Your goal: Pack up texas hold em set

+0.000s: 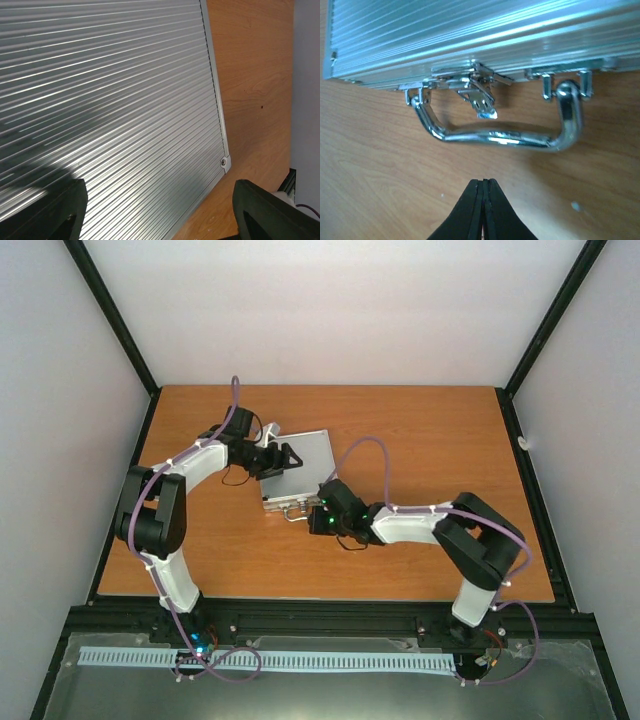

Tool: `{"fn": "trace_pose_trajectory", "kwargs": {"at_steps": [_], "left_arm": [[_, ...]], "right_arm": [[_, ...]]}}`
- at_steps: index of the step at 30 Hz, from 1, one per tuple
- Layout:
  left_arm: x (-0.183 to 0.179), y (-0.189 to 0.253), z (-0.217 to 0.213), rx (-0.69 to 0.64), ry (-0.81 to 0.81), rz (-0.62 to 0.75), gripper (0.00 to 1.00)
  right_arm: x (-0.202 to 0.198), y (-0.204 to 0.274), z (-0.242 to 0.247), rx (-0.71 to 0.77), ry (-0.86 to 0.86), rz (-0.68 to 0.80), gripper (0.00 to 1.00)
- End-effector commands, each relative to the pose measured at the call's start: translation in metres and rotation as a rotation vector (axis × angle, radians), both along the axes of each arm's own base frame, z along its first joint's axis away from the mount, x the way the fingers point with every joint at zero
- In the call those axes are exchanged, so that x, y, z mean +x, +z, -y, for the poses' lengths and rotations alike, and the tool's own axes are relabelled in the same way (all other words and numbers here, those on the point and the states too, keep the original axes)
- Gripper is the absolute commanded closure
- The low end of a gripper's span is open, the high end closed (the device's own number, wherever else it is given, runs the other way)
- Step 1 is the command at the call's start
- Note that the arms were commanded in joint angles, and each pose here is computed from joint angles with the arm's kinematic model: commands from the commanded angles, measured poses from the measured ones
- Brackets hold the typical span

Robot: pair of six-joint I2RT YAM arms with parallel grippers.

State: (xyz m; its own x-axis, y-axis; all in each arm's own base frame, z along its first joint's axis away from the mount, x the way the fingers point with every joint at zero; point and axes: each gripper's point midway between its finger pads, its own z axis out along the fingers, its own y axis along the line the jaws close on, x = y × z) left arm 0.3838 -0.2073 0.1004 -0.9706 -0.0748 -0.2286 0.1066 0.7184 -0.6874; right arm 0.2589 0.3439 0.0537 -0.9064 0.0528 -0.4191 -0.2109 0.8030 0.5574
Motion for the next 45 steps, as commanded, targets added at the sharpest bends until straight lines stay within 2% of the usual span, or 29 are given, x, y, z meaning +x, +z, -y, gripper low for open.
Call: {"fn": "trace_pose_trajectory", "kwargs": {"at_steps": [1,25,32,45], "left_arm": [[-0.035,-0.046,-0.008,0.082,0.009,-0.192,0.17],[-0.039,-0.051,-0.007,0.073,0.002,-0.212,0.17],[-0.041,-0.053,-0.008,0.080,0.001,-0.220,0.17],[-0.041,-0.055,-0.008,0.081,-0.002,-0.226,0.17]], "right_arm": [[0.022,0.008,-0.027,0.080,0.012,0.047,0.97],[0.053,-0.009,-0.030,0.033,-0.079,0.060,0.97],[0.062,-0.024,-0.012,-0.068,-0.146,0.048,0.97],[0.068,-0.054,0.003,-0.168,-0.232,0.015,0.97]]}}
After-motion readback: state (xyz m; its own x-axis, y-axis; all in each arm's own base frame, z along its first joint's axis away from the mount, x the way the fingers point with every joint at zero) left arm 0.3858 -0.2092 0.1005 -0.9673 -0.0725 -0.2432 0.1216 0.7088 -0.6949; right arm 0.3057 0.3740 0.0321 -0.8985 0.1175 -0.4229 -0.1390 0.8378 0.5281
